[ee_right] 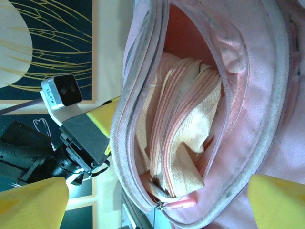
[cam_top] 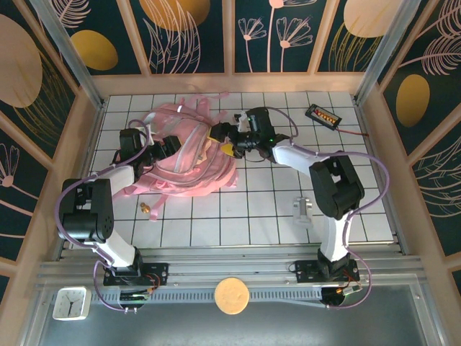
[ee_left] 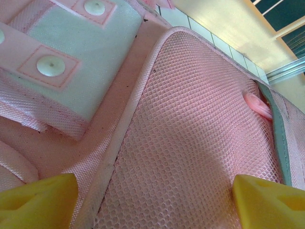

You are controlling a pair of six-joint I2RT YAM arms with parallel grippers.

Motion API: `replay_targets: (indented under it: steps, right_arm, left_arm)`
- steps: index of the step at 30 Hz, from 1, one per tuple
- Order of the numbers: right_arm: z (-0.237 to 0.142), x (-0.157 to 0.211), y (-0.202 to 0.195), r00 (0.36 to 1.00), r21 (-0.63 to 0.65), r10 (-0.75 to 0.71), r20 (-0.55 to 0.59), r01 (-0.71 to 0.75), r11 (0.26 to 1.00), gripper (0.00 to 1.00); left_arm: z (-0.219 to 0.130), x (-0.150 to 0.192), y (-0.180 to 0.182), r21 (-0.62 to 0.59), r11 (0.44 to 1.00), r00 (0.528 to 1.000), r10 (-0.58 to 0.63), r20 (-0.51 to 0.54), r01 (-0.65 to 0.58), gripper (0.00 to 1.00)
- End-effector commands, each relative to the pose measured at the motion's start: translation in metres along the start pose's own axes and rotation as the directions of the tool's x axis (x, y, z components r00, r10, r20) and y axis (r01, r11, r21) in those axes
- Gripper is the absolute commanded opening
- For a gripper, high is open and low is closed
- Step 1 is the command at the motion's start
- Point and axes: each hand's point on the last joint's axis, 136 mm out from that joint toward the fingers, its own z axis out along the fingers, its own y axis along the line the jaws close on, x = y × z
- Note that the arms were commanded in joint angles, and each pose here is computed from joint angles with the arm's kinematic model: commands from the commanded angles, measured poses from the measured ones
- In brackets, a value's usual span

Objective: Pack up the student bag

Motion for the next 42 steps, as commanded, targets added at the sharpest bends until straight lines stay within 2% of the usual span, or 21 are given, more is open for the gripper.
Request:
replay_targets:
  steps: [1, 2, 3, 4, 6, 17, 23, 28, 31, 33, 35, 37, 40, 42]
  right_arm:
    - [0.008, 0.021, 0.002, 0.997, -0.019, -0.020, -0.070, 0.019, 1.000, 0.49]
    - [0.013, 0.025, -0.001, 0.996, -0.033, -0.001, -0.088, -0.002, 0.999, 0.29]
    - [0.018, 0.027, -0.003, 0.996, -0.046, 0.013, -0.091, -0.018, 0.999, 0.15]
    - [0.022, 0.028, -0.003, 0.996, -0.058, 0.018, -0.087, -0.023, 0.998, 0.07]
    - [0.030, 0.028, 0.002, 0.996, -0.076, 0.009, -0.091, -0.016, 0.997, 0.00]
    - [0.066, 0.028, -0.005, 0.991, -0.077, 0.020, -0.133, -0.031, 0.997, 0.00]
    - [0.102, 0.025, 0.007, 0.984, -0.206, 0.023, -0.179, -0.061, 0.977, 0.00]
    - [0.148, 0.040, 0.026, 0.966, -0.291, 0.015, -0.260, -0.093, 0.952, 0.00]
    - [0.173, 0.056, 0.022, 0.943, -0.233, 0.003, -0.334, -0.086, 0.969, 0.00]
    - [0.181, 0.068, 0.003, 0.925, -0.160, 0.044, -0.378, -0.112, 0.981, 0.00]
    - [0.179, 0.071, -0.018, 0.922, -0.081, 0.080, -0.378, -0.119, 0.990, 0.00]
    - [0.175, 0.068, -0.033, 0.927, 0.022, 0.067, -0.370, -0.064, 0.998, 0.00]
    - [0.170, 0.059, -0.048, 0.928, 0.156, 0.033, -0.372, 0.027, 0.987, 0.00]
    - [0.166, 0.059, -0.060, 0.918, 0.192, 0.060, -0.391, 0.018, 0.981, 0.00]
  left_arm:
    - [0.005, 0.038, 0.013, -0.007, 0.996, 0.988, -0.091, -0.121, 0.091, 0.83]
    - [0.006, 0.039, 0.013, -0.005, 0.996, 0.988, -0.092, -0.122, 0.092, 0.83]
    - [0.006, 0.039, 0.013, -0.004, 0.995, 0.988, -0.095, -0.124, 0.095, 0.83]
    - [0.007, 0.040, 0.013, -0.003, 0.995, 0.987, -0.097, -0.127, 0.098, 0.83]
    - [0.007, 0.042, 0.013, 0.003, 0.995, 0.986, -0.098, -0.133, 0.099, 0.83]
    - [0.009, 0.053, 0.015, 0.024, 0.993, 0.981, -0.113, -0.159, 0.119, 0.82]
    - [0.016, 0.068, 0.019, 0.055, 0.984, 0.970, -0.154, -0.190, 0.168, 0.81]
    - [0.031, 0.092, 0.018, 0.073, 0.982, 0.954, -0.150, -0.260, 0.174, 0.81]
    - [0.039, 0.103, 0.017, 0.066, 0.984, 0.947, -0.142, -0.289, 0.167, 0.81]
    - [0.042, 0.104, 0.017, 0.069, 0.983, 0.946, -0.146, -0.289, 0.173, 0.80]
    - [0.044, 0.105, 0.018, 0.062, 0.984, 0.945, -0.141, -0.294, 0.167, 0.79]
    - [0.045, 0.105, 0.019, 0.053, 0.985, 0.944, -0.139, -0.299, 0.162, 0.79]
    - [0.042, 0.099, 0.017, 0.045, 0.988, 0.950, -0.128, -0.284, 0.146, 0.86]
    - [0.041, 0.093, 0.012, 0.057, 0.989, 0.954, -0.118, -0.275, 0.139, 0.89]
